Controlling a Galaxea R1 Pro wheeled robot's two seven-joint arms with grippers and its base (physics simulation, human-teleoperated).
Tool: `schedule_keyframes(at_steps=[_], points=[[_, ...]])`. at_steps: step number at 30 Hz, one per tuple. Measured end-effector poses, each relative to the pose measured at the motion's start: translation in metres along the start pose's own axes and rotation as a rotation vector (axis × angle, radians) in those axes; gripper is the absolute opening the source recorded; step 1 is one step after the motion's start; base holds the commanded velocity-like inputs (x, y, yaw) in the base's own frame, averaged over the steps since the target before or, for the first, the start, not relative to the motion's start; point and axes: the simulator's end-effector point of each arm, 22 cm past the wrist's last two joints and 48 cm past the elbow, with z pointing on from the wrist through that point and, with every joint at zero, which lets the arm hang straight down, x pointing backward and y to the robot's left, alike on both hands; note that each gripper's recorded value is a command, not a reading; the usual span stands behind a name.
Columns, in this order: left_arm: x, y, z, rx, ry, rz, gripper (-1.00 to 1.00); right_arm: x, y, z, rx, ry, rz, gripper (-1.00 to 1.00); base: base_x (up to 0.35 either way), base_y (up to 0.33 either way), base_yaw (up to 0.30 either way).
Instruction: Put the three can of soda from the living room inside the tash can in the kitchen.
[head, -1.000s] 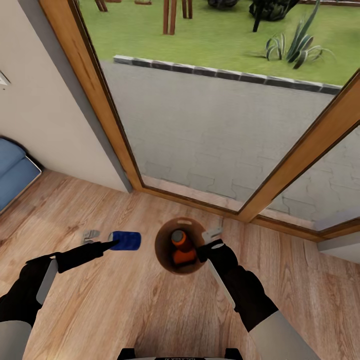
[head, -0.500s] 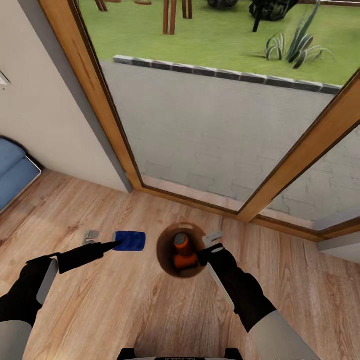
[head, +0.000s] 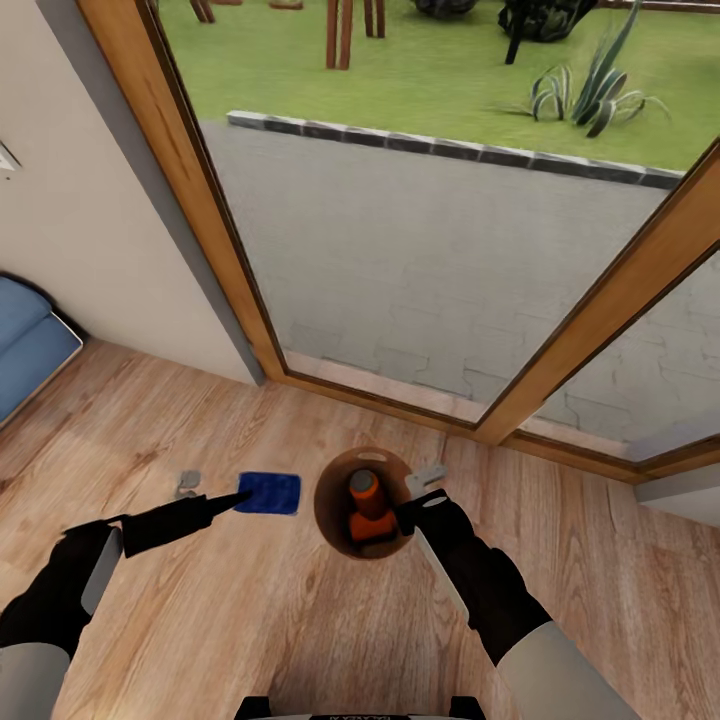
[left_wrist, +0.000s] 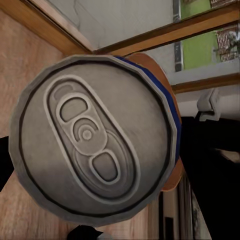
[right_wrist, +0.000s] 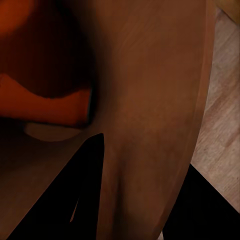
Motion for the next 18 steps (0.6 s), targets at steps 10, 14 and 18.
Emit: schedule_keyframes(at_steps=[10, 14, 18], points=[[0.016, -0.026, 0.024, 0.089, 0.035, -0.011, -1.0, 0.0, 0.0, 0.0, 0.0, 0.0, 0.0, -1.0, 0.0, 0.0, 0.0], [0.019, -0.03, 0.027, 0.101, 0.039, -0.012, -1.0, 0.0, 0.0, 0.0, 0.0, 0.001, 0.0, -1.0, 0.0, 0.0, 0.0], [0.019, -0.032, 0.028, 0.106, 0.04, -0.011, -1.0, 0.001, 0.0, 0.0, 0.0, 0.001, 0.0, -1.0, 0.0, 0.0, 0.0]])
